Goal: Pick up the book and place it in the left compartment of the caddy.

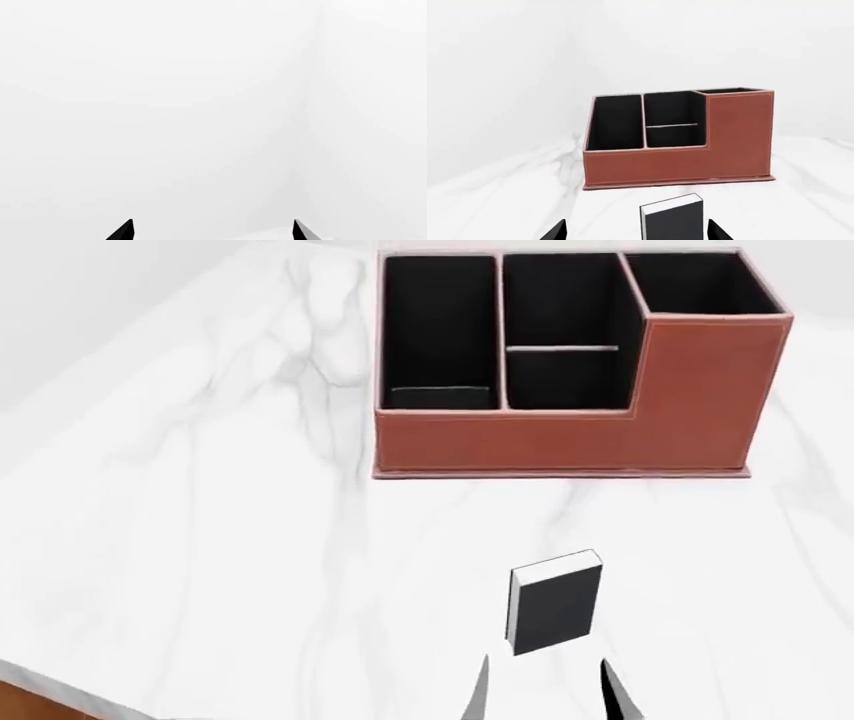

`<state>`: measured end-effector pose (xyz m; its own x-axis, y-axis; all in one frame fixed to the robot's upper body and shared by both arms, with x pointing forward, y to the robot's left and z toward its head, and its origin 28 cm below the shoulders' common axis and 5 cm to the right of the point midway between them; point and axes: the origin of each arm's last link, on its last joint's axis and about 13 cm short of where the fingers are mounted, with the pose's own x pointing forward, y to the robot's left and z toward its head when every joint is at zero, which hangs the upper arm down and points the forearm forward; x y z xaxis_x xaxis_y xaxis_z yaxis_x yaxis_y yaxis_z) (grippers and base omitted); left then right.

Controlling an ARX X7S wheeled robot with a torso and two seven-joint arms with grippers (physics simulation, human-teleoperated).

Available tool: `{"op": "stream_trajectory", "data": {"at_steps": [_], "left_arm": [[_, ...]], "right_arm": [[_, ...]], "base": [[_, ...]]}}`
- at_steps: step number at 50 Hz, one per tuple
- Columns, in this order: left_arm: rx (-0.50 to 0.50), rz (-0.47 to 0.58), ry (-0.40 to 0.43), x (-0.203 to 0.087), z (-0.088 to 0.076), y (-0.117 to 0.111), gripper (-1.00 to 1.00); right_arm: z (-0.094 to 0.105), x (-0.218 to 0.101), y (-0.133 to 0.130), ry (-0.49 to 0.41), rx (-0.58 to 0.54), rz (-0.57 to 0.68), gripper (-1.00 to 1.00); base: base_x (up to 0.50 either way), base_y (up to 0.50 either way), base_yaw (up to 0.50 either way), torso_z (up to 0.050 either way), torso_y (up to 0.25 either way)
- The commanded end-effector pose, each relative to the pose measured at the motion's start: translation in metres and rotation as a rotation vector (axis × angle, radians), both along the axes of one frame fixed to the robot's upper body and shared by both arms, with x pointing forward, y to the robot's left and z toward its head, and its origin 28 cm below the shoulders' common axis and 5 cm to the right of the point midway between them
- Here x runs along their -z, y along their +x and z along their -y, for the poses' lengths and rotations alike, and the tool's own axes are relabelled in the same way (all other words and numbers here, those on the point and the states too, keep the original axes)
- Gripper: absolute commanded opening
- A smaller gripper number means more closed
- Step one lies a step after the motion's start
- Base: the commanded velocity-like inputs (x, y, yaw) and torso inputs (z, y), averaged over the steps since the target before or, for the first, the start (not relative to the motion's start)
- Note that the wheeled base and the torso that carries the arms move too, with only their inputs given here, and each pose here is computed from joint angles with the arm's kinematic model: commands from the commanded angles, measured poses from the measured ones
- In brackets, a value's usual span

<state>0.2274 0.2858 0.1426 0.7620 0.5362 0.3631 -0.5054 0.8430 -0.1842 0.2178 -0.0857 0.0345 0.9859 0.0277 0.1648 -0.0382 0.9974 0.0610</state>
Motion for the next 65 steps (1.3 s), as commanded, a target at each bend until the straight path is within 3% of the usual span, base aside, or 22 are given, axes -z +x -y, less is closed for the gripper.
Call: {"op": "stream_trajectory", "data": {"at_steps": [1,5,10,25,34,65], "left_arm": [[0.064,0.009,-0.012,0.0009,0.0026,-0.0054,1.0],[0.06,0.006,-0.012,0.0018,0.0019,-0.0044,1.0],[0.056,0.009,-0.019,0.0017,0.0007,-0.0062,1.0],[0.057,0.007,-0.02,0.0028,0.001,-0.0062,1.0],[0.058,0.007,-0.02,0.0022,0.0012,-0.0056,1.0],[0.061,0.006,-0.017,0.0018,0.0021,-0.0048,1.0]], "right_arm": [[0.0084,0.0008,-0.001,0.011,0.084,-0.003,1.0],[0.0099,0.0006,-0.0026,0.015,0.098,0.013,1.0],[0.0067,-0.0001,-0.0037,-0.048,0.104,-0.004,1.0],[0.0047,0.0022,-0.0018,-0.06,0.095,-0.014,1.0],[0.0031,0.0016,-0.0008,-0.092,0.079,-0.018,1.0],[0.0028,-0.001,-0.0012,-0.085,0.091,-0.015,1.0]], "base": [[0.0,0.0,0.0,0.0,0.0],[0.0,0.0,0.0,0.0,0.0],[-0.11,0.34,0.0,0.0,0.0],[-0.13,0.48,0.0,0.0,0.0],[0.01,0.0,0.0,0.0,0.0],[0.46,0.19,0.0,0.0,0.0]]}}
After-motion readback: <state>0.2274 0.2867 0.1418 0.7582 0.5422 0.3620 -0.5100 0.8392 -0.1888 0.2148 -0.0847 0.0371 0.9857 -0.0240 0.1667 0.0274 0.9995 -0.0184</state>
